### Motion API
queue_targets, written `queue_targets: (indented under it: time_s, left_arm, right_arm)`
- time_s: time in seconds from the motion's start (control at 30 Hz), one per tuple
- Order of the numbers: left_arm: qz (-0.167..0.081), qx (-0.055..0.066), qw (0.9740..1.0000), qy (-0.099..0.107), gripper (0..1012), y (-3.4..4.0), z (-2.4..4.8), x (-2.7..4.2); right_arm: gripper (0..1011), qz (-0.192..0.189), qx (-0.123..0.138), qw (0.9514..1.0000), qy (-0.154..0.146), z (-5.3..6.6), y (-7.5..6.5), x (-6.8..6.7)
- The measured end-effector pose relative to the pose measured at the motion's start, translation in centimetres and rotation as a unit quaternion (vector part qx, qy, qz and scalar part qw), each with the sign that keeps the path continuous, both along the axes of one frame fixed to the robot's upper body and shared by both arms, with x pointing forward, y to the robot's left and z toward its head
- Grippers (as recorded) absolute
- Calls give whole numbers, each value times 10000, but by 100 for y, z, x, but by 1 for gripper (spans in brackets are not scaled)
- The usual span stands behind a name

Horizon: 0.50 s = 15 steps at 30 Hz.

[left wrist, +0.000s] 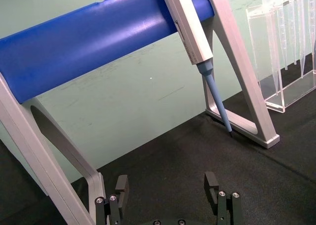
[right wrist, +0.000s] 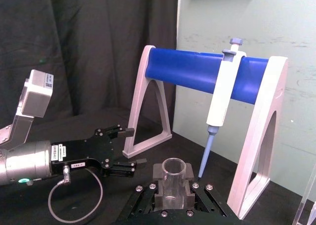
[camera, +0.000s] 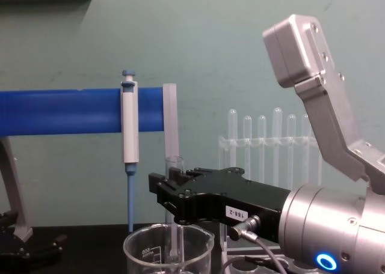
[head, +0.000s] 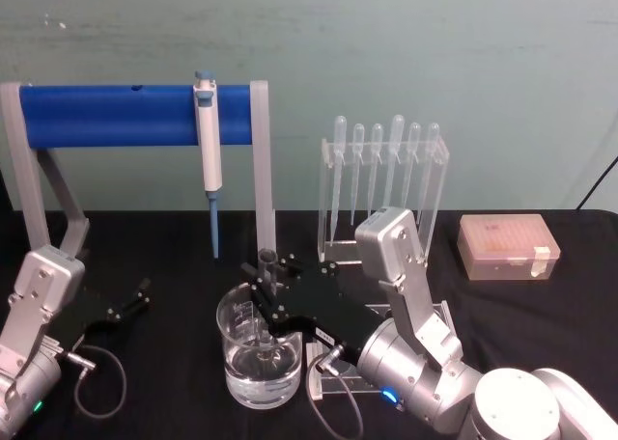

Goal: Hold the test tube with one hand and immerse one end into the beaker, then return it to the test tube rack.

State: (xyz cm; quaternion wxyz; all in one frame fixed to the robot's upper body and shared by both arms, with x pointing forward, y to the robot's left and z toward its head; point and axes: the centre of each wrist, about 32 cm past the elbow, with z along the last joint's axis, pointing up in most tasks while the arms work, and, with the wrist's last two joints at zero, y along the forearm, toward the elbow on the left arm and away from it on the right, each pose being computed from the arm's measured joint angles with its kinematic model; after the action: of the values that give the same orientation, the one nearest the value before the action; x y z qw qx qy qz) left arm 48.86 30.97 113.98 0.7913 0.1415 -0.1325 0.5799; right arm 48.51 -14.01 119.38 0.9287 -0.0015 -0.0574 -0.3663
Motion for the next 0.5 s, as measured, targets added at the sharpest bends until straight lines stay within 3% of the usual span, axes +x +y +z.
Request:
queue_targets:
  time_s: [0.5]
  left_arm:
    - [0,0,10000,0,1000,0,0,0]
  right_arm:
    - [225,0,0,10000,0,0,0,0]
